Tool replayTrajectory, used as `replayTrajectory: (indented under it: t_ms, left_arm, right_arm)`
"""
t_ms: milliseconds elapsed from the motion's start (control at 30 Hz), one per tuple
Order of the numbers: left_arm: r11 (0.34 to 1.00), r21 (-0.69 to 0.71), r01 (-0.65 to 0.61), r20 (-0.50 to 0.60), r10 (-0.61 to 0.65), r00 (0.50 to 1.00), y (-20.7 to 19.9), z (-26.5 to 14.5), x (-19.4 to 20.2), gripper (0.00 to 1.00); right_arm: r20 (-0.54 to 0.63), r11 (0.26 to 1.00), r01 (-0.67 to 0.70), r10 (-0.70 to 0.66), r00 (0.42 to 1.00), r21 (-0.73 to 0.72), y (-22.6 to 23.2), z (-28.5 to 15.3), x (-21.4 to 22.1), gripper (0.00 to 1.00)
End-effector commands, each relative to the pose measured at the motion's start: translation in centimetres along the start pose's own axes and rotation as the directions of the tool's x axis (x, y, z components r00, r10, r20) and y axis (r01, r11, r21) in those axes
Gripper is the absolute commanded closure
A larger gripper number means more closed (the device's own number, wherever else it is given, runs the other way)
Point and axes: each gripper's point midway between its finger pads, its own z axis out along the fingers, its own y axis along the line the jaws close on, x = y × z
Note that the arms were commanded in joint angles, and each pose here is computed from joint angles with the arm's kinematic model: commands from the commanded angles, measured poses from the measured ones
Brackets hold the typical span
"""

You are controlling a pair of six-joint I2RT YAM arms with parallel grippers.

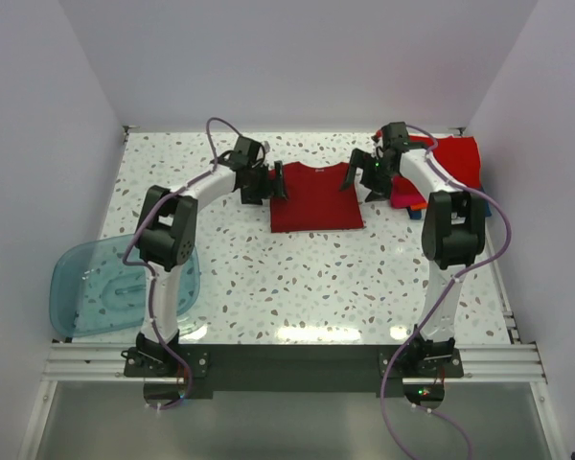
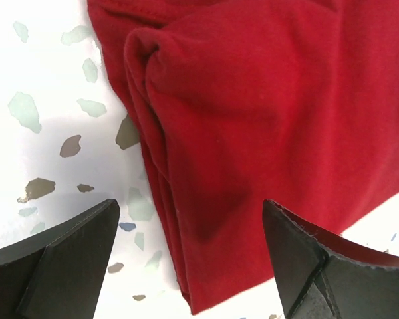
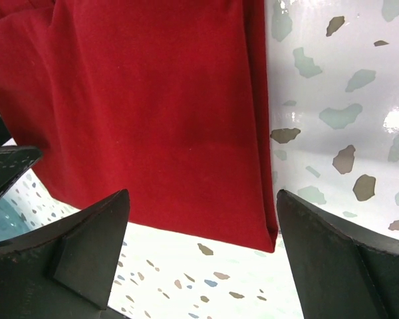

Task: Fold and stack the t-shirts
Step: Neatly place the folded tshirt to the corner

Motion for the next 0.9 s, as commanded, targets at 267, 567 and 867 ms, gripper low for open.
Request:
replayTrajectory:
  t_ms: [267,567,867]
  left_arm:
    - [1.0,-0.015,0.014,0.031,-0.013,0.999,0.4,1.8,-1.5,0.2]
    - [1.0,-0.017,-0.015,-0.014,0.015,1.0,-1.3,2.7,0.7,0.49]
    - [0.999,-0.019,-0.031,-0.062,0.03,0.998,-2.3,3.9,3.9,0.76]
  right_arm:
    - [-0.026,0.999,-0.01,0.009,1.0,-0.044,-0.4,2.3,0.0,0.05]
    - [-0.084,0.995,-0.058,0.051,0.995,-0.087,-0.8,4.3,1.9,0.05]
    - [-0.12,0.985,-0.099,0.082,0.989,-0.143,-0.6,5.4,4.5,0.06]
